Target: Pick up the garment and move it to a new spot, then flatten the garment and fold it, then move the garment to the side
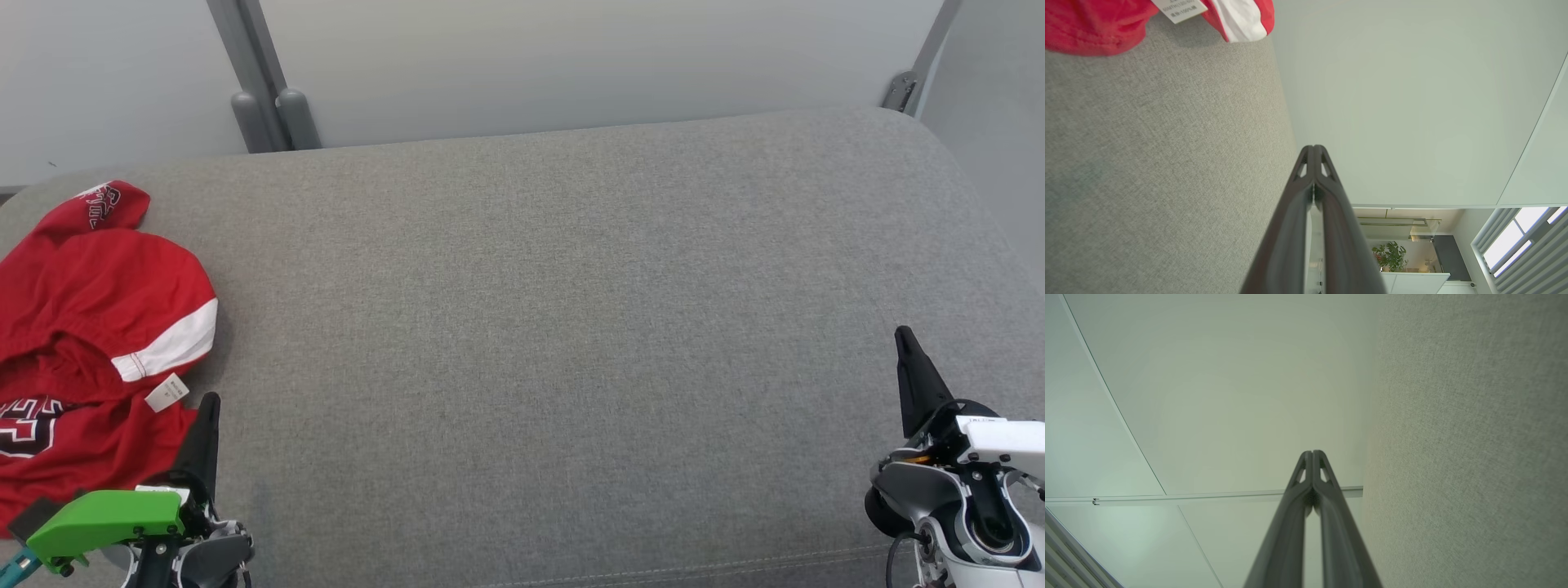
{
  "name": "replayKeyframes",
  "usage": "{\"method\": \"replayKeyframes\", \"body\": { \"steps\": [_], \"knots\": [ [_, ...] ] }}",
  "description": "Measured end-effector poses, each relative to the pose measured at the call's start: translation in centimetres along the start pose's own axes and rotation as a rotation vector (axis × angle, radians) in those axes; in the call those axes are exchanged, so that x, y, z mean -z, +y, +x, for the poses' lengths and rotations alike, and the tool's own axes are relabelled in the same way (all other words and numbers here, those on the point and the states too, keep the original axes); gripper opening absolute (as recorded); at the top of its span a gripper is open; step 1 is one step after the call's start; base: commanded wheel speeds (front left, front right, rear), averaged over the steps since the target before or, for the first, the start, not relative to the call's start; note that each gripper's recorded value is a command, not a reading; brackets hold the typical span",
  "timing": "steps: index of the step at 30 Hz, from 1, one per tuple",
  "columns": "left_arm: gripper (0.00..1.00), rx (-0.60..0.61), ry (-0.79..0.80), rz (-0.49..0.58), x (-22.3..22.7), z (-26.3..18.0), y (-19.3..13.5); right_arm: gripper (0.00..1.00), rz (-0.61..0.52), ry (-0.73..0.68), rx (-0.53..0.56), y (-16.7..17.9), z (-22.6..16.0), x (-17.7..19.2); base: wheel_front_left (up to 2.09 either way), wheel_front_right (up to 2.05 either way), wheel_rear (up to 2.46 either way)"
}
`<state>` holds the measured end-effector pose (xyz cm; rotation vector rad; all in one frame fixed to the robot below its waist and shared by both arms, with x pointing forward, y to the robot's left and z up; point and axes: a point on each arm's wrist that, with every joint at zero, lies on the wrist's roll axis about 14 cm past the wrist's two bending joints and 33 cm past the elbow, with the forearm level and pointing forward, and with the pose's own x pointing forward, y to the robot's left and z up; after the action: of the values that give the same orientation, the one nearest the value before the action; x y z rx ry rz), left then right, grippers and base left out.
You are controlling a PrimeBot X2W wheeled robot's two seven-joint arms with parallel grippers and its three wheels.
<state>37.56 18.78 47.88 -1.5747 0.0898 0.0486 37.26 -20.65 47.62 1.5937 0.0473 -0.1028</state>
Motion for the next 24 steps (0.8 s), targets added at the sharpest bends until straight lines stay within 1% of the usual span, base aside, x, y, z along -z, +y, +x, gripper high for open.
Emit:
{"method": "replayKeyframes", "body": {
  "steps": [24],
  "knots": [
    [0.00, 0.000, 0.000, 0.000, 0.01, 0.00, 0.00, 0.00, 0.000, 0.000, 0.000, 0.00, 0.00, 0.00, 0.00, 0.00, 0.00]
  ]
}}
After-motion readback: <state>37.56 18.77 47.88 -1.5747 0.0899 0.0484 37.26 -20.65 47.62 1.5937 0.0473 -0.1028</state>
